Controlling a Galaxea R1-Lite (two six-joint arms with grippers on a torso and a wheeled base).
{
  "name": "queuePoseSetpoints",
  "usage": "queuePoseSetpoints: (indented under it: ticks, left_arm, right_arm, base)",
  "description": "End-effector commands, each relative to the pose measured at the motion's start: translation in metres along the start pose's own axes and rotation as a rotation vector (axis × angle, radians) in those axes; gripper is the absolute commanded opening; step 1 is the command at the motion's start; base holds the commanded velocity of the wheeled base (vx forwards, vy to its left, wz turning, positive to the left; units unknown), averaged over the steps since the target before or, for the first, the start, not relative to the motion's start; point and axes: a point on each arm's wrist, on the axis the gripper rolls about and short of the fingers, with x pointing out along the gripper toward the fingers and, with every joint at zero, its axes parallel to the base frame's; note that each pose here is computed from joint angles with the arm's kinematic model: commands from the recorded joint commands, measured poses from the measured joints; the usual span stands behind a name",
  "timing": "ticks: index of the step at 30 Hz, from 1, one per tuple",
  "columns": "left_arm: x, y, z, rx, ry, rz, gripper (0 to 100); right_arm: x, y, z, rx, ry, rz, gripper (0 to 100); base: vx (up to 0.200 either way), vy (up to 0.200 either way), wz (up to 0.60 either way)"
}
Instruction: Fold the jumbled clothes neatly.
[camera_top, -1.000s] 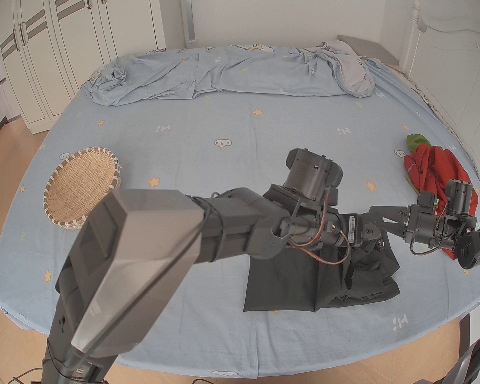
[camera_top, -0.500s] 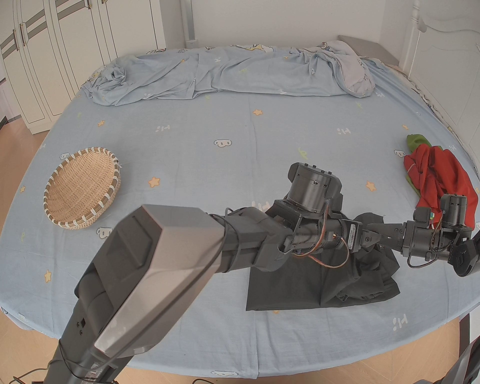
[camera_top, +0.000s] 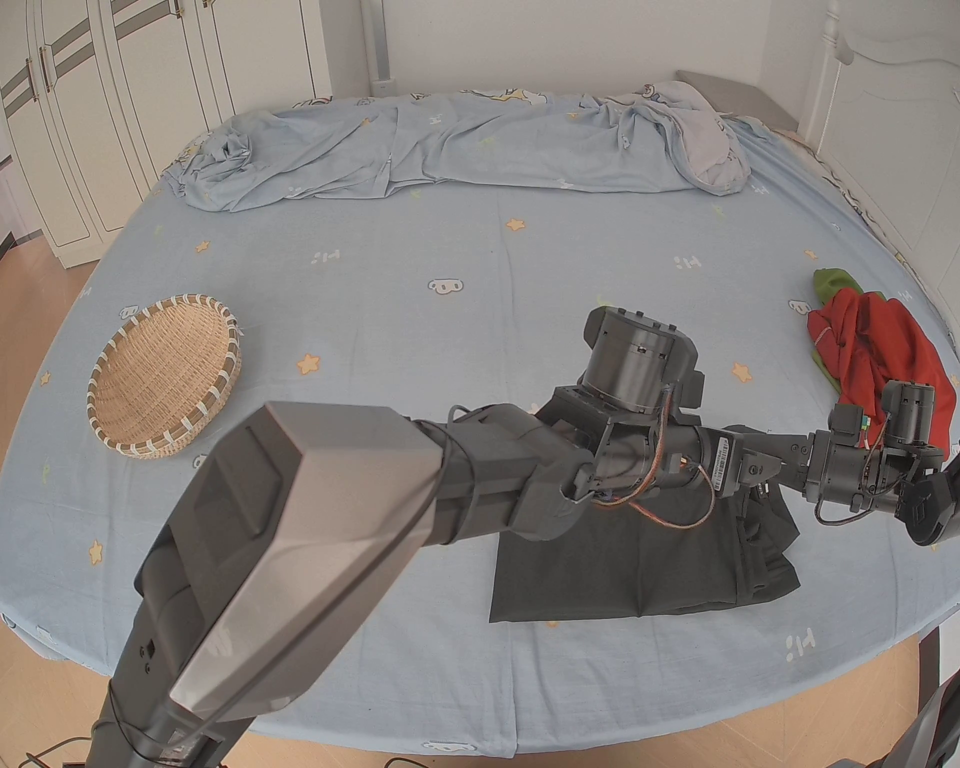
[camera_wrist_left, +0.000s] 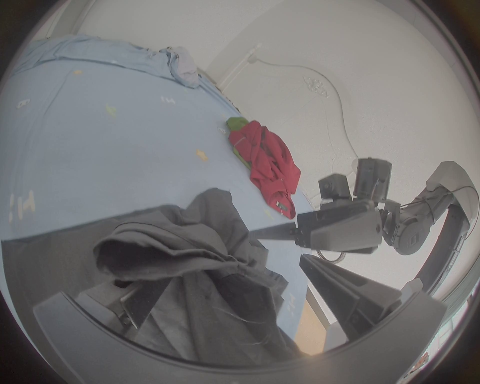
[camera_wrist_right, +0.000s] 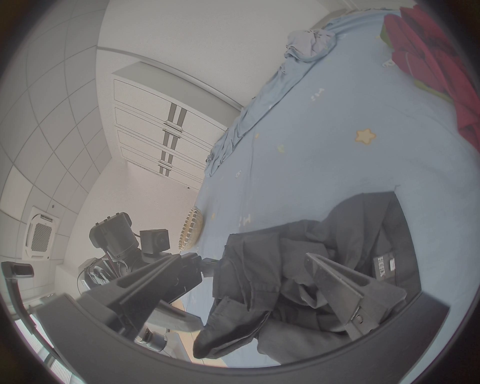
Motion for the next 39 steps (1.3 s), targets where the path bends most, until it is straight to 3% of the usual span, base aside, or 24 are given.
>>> queuePoseSetpoints:
  ticks: [1,8,16,19,24,31,39]
  left_arm:
    - [-0.014,0.004,0.017,0.001,-0.045,0.014,100]
    - [-0.048,0.023,0.049,-0.052,-0.120,0.042,100]
    - [-0.090,0.049,0.075,-0.306,-0.128,-0.002,100]
    - [-0.103,0.054,0.084,-0.343,-0.145,-0.023,100]
    - [-0.113,0.064,0.082,-0.370,-0.134,-0.007,100]
    - [-0.146,0.080,0.073,-0.511,-0.044,-0.104,100]
    - [-0.174,0.093,0.041,-0.614,0.028,-0.033,100]
  right_arm:
    - [0.000,-0.002,-0.005,0.015,0.013,-0.007,100]
    - [-0.005,-0.007,-0.016,0.032,0.029,-0.027,100]
    - [-0.015,-0.011,-0.024,0.028,0.030,-0.051,100]
    - [-0.017,-0.008,-0.028,0.030,0.034,-0.051,100]
    - [-0.020,0.000,-0.032,0.025,0.039,-0.042,100]
    - [-0.021,0.015,-0.038,0.017,0.059,-0.018,100]
    - [-0.012,0.012,-0.052,0.050,0.122,-0.011,100]
  base:
    - [0.000,0.000,0.00]
    - [0.000,0.000,0.00]
    - [0.000,0.000,0.00]
    - [0.000,0.000,0.00]
    - [0.000,0.000,0.00]
    - [0.000,0.000,0.00]
    - [0.000,0.000,0.00]
